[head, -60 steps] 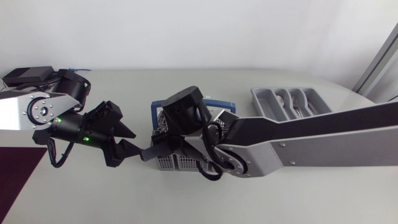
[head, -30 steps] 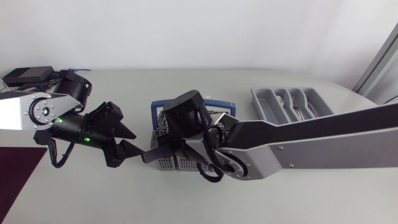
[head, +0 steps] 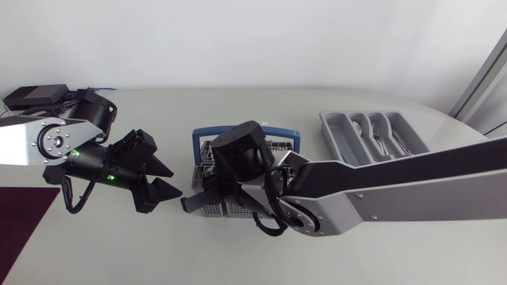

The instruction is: Unload the cutlery basket into the drawer organizer.

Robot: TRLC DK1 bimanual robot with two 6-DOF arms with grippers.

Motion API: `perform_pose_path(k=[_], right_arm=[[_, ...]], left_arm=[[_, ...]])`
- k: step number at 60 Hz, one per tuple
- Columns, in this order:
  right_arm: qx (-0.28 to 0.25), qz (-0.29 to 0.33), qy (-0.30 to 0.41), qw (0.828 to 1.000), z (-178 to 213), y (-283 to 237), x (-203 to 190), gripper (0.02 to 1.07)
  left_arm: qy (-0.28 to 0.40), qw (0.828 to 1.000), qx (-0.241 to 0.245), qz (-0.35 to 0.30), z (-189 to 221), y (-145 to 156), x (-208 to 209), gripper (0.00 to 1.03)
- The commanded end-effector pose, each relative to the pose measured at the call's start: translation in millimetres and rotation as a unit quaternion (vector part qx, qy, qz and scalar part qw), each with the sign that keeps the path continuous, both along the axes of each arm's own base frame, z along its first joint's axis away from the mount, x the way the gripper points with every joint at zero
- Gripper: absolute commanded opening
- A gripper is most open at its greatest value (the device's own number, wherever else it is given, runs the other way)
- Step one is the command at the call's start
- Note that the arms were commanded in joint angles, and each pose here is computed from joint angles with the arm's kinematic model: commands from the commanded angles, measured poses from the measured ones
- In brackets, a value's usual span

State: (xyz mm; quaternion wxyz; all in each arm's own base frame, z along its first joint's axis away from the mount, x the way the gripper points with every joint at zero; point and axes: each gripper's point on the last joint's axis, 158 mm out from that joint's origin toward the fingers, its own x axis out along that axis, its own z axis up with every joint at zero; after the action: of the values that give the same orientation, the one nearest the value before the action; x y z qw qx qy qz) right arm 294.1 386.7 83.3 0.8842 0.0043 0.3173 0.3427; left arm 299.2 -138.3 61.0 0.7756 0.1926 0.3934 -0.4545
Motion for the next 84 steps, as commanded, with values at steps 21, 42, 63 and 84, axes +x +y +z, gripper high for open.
perform_pose_path(k=[21,42,63,84], right_arm=[[0.010,0.000,-0.017,1.000,13.9,-8.7,-0.8,0.08],[0.020,0.014,-0.041,0.999,36.3,-9.5,-6.7,0.08],[0.006,0.046,-0.055,0.997,50.3,-4.2,-20.3,0.08],[0.015,0.070,-0.089,0.993,88.5,-4.1,-34.7,0.08]], left_arm=[[0.014,1.000,-0.002,-0.013,-11.9,-1.2,-7.7,0.98],[0.016,1.000,-0.002,-0.013,-12.7,-0.8,-8.6,0.98],[0.012,1.000,-0.003,-0.012,-10.9,-0.4,-11.8,0.98],[0.003,1.000,-0.008,-0.014,-3.1,-4.4,-15.2,0.98]])
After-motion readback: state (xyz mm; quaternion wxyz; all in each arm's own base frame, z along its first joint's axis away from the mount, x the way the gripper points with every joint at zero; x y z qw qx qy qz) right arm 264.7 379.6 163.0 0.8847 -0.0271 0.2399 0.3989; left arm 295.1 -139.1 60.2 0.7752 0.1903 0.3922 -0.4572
